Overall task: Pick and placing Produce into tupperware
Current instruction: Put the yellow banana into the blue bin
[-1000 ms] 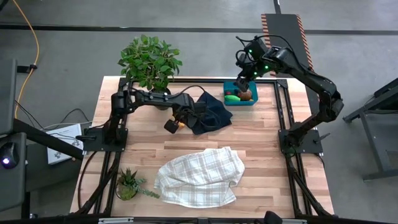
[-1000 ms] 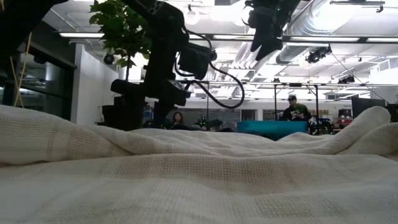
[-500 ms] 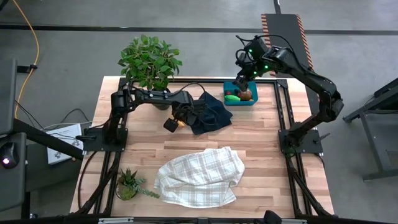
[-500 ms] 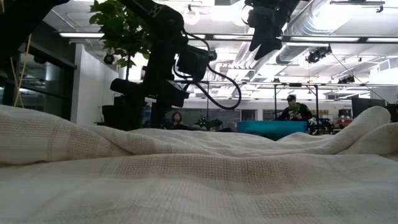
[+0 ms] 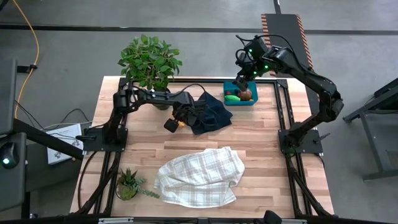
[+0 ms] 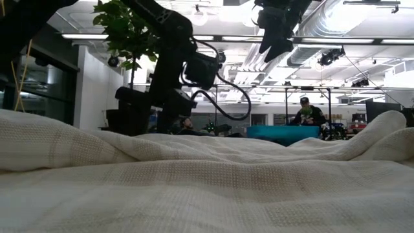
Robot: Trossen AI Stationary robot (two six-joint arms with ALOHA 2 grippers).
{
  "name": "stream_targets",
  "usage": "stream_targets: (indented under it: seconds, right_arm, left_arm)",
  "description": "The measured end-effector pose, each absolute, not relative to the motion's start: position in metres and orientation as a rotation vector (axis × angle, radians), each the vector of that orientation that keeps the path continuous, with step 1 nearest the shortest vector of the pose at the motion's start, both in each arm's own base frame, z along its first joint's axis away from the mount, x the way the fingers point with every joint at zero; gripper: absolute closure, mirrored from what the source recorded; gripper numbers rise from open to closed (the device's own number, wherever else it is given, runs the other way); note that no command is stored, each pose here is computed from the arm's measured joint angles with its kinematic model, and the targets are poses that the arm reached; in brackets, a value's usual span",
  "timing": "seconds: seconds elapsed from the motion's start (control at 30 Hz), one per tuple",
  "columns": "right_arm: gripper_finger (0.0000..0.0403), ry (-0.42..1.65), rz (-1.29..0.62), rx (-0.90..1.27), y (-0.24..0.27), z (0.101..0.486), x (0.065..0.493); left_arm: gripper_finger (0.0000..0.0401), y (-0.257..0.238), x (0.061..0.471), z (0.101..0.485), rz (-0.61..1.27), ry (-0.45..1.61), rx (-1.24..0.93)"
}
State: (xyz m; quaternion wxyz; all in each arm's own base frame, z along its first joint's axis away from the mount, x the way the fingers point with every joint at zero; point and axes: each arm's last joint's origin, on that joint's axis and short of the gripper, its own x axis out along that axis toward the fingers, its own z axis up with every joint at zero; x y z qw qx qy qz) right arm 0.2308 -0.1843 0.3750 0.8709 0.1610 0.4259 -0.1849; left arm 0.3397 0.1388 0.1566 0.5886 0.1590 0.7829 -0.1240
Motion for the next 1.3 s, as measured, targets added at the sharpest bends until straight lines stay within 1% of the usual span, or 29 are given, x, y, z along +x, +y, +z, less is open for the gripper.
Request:
stream_targets:
  seconds: [0.27, 0.47, 0.63, 0.97, 1.17, 1.3]
  right_arm:
    - [0.0133, 0.89, -0.388, 0.339, -0.184, 0.375, 0.231]
    - [0.0133, 0.867, -0.391, 0.326, -0.186, 0.376, 0.232]
    - [0.0133, 0.845, -0.395, 0.316, -0.187, 0.378, 0.234]
    - [0.0133, 0.845, -0.401, 0.322, -0.187, 0.378, 0.234]
    - [0.0133, 0.844, -0.404, 0.329, -0.187, 0.378, 0.234]
    - [0.0133, 0.844, -0.403, 0.329, -0.187, 0.378, 0.234]
  left_arm:
    - [0.0139, 0.133, 0.325, 0.14, -0.339, 1.897, 0.344]
    - [0.0157, 0.134, 0.325, 0.139, -0.283, 1.919, 0.355]
    - [0.018, 0.136, 0.329, 0.144, -0.265, 1.898, 0.361]
    - [0.0238, 0.135, 0.33, 0.145, -0.281, 1.885, 0.337]
    - [0.026, 0.135, 0.329, 0.145, -0.256, 1.889, 0.319]
    - [0.0267, 0.135, 0.329, 0.145, -0.239, 1.899, 0.294]
